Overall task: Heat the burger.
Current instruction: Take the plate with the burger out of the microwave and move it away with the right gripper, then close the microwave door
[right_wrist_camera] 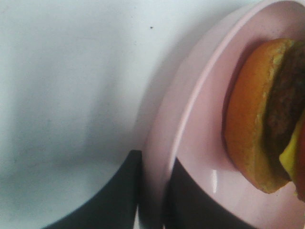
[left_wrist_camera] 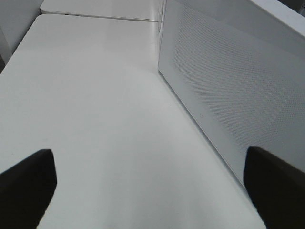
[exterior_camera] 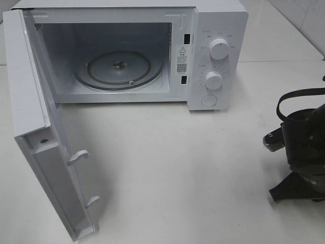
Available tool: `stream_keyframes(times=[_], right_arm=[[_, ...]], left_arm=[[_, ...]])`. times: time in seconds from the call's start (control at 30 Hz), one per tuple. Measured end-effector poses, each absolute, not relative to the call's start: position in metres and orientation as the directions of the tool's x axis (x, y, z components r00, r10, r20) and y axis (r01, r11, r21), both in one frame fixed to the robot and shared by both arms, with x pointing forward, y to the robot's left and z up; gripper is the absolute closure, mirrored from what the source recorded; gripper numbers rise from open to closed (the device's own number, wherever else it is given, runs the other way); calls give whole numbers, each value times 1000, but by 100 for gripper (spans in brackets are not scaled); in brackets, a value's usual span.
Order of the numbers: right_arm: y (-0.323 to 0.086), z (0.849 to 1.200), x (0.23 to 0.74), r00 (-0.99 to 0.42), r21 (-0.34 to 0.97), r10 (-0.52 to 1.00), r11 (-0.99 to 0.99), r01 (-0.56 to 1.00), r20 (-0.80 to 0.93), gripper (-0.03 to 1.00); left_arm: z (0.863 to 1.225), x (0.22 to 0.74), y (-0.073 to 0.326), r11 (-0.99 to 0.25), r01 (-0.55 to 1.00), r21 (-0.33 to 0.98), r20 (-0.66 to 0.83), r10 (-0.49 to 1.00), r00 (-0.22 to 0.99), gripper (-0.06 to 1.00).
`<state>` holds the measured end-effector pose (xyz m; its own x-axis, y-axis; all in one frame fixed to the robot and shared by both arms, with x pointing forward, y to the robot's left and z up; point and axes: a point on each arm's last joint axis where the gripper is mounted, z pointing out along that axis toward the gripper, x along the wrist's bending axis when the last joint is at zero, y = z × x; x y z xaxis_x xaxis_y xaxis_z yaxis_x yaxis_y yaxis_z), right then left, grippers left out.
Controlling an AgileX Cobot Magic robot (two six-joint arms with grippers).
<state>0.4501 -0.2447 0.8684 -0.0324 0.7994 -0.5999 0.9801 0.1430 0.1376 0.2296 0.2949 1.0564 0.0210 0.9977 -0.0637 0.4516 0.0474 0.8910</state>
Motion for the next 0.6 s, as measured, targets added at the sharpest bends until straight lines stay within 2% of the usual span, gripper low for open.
stream_keyframes(times=[0.07, 0.1, 0.2, 0.27, 0.3, 0.33, 0.6], right_arm=[[-245, 868, 450, -32, 138, 799, 143, 980, -600, 76], [-245, 869, 450, -30, 141, 801, 143, 980, -598, 68], [-244, 872, 450, -20, 151, 807, 135, 979, -591, 64], [-244, 882, 450, -6, 179, 818, 133, 975, -575, 52], [-244, 882, 450, -6, 179, 818, 133, 975, -575, 52], [-244, 891, 448, -1, 195, 832, 132, 972, -555, 47], [-240, 924, 435, -60, 194, 896, 160, 968, -440, 42]], left_arm=[[1056, 230, 295, 47, 452, 891, -64, 998, 21, -4], [1056, 230, 295, 47, 452, 891, -64, 998, 21, -4], [1056, 230, 295, 47, 452, 891, -64, 998, 21, -4], [1056, 230, 295, 47, 452, 891, -64, 998, 21, -4], [1056, 230, 295, 47, 452, 891, -64, 998, 21, -4], [1056, 230, 295, 47, 452, 891, -64, 998, 21, -4], [1056, 230, 295, 47, 452, 891, -64, 998, 21, -4]])
